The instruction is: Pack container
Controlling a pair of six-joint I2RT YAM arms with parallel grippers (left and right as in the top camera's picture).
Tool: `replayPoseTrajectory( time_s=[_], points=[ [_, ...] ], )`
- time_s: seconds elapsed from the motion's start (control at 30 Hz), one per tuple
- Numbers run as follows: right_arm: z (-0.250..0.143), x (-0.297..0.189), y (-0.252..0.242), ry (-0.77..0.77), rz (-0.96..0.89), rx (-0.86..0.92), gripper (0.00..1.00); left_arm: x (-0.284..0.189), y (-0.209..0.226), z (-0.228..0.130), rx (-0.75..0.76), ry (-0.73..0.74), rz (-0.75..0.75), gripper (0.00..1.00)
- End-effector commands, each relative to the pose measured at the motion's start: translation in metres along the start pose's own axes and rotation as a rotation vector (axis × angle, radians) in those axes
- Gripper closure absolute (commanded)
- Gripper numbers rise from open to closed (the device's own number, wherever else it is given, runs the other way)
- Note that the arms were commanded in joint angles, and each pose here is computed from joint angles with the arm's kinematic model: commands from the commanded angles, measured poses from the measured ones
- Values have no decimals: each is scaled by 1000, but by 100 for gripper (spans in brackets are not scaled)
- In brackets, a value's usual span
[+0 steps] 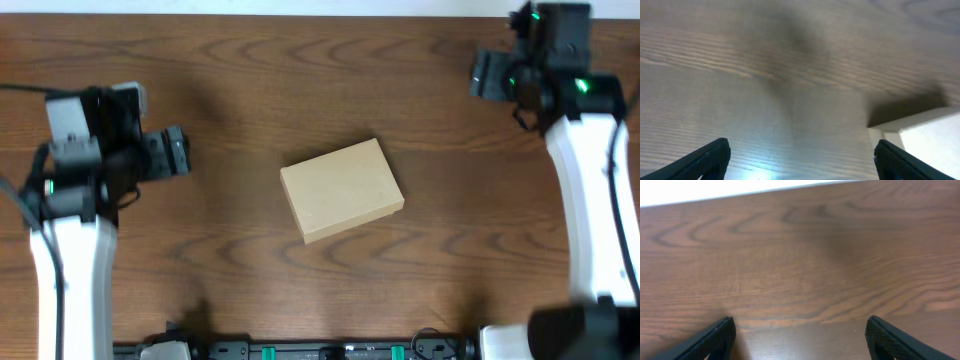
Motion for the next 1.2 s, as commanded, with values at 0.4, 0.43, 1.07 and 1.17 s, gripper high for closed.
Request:
replayPoseTrajectory(
  time_s=[0.4,0.43,1.07,1.17],
  points=[
    [-122,-59,-21,-219,-57,-115,10,-21,10,-102,-45,-143,68,4],
    [-128,-55,-24,-221,-83,-114,9,-16,11,-105,-19,-129,69,4],
    [-185,-39,-14,-240,54,-115,10,-23,-21,-72,130,-371,119,4],
    [-185,-39,-12,-243,69,-122,9,-25,-28,-70,131,-410,163,4]
  ],
)
Point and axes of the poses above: each gripper's point midway between its finger pads, its own x axis out along the fingers, its own y axis along the line the jaws close on, z = x × y, the point moved 6 cm from there along -x, back along the fingers, and after that the axes turned 1 degree about -x, right-handed, at the moved point
